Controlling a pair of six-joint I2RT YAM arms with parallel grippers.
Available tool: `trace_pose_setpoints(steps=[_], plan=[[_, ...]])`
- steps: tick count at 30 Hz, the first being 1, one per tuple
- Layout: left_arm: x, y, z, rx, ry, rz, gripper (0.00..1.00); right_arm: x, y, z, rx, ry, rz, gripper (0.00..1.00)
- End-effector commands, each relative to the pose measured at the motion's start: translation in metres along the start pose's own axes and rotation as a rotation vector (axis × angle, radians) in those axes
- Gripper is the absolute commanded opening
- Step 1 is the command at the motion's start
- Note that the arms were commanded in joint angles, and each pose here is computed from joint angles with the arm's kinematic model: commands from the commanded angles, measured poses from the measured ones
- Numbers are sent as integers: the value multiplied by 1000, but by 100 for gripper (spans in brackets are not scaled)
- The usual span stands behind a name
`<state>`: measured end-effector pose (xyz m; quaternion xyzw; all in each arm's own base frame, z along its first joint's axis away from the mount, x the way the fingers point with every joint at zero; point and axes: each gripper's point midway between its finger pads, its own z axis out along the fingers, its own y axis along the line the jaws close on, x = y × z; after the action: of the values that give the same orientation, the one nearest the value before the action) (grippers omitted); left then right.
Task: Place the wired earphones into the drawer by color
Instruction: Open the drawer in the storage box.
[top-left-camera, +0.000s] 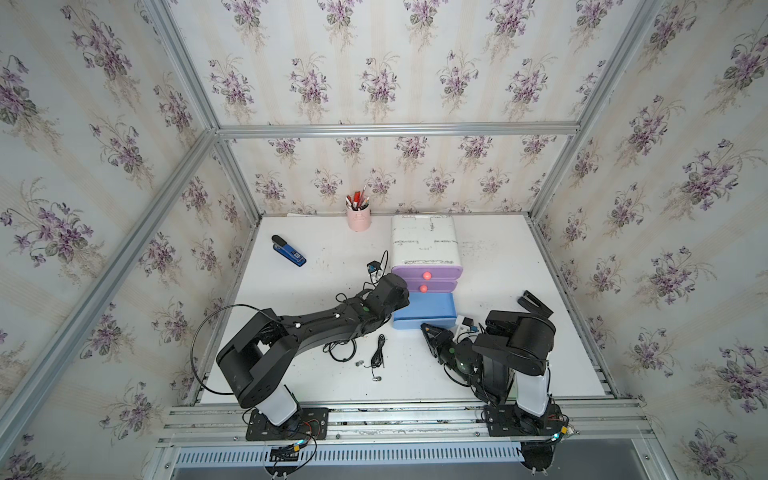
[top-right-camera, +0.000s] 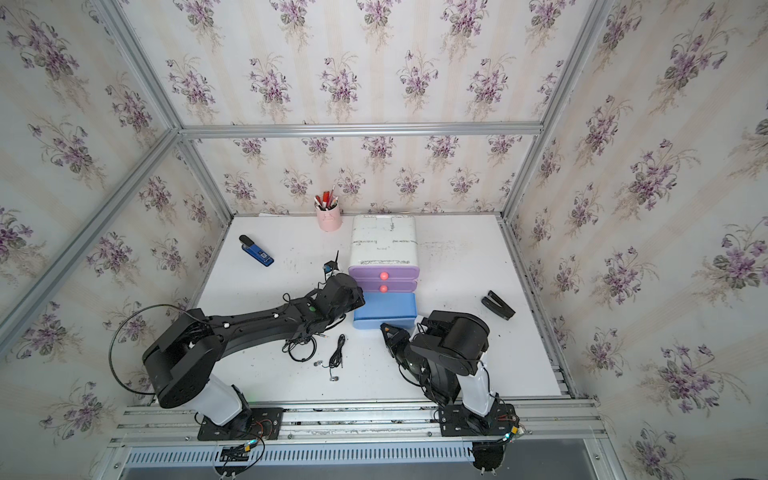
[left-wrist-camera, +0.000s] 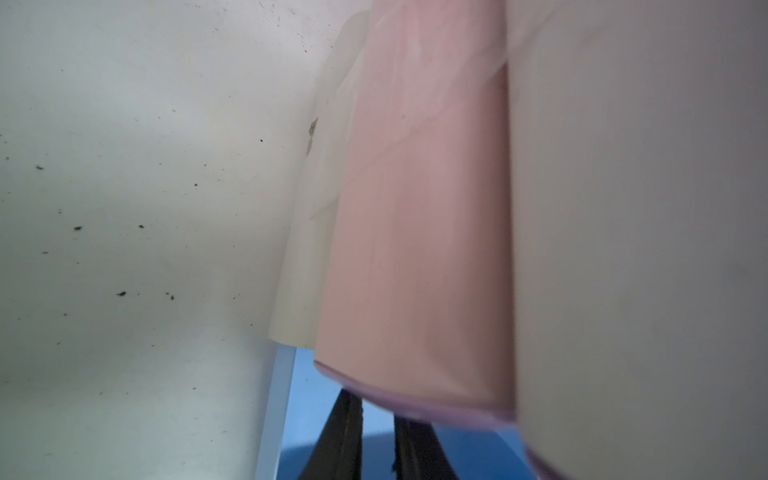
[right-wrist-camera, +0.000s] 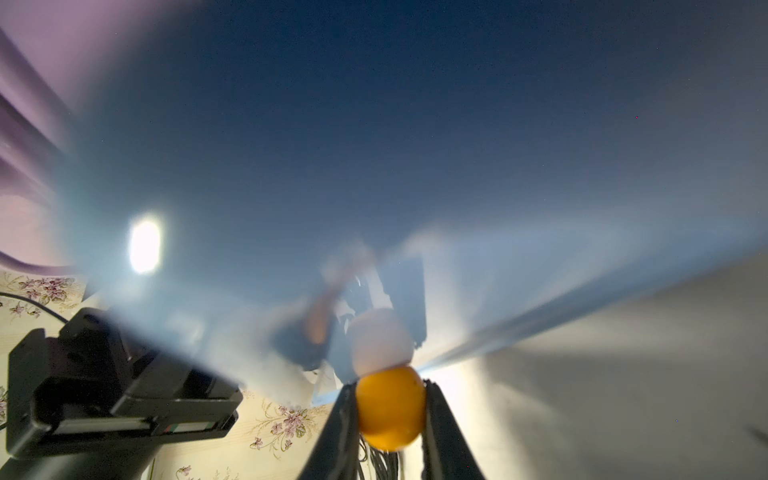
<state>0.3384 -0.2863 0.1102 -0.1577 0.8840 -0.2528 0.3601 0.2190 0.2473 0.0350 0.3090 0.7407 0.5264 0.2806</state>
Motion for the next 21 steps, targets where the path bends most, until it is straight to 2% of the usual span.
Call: trace_pose_setpoints(steps=[1, 21], plan=[[-6, 1, -1, -4, -28, 7, 19, 20, 32, -9, -133, 106, 39, 11], [-1, 0, 0, -3, -16, 15, 19, 40, 33, -22, -136, 147, 56, 15]])
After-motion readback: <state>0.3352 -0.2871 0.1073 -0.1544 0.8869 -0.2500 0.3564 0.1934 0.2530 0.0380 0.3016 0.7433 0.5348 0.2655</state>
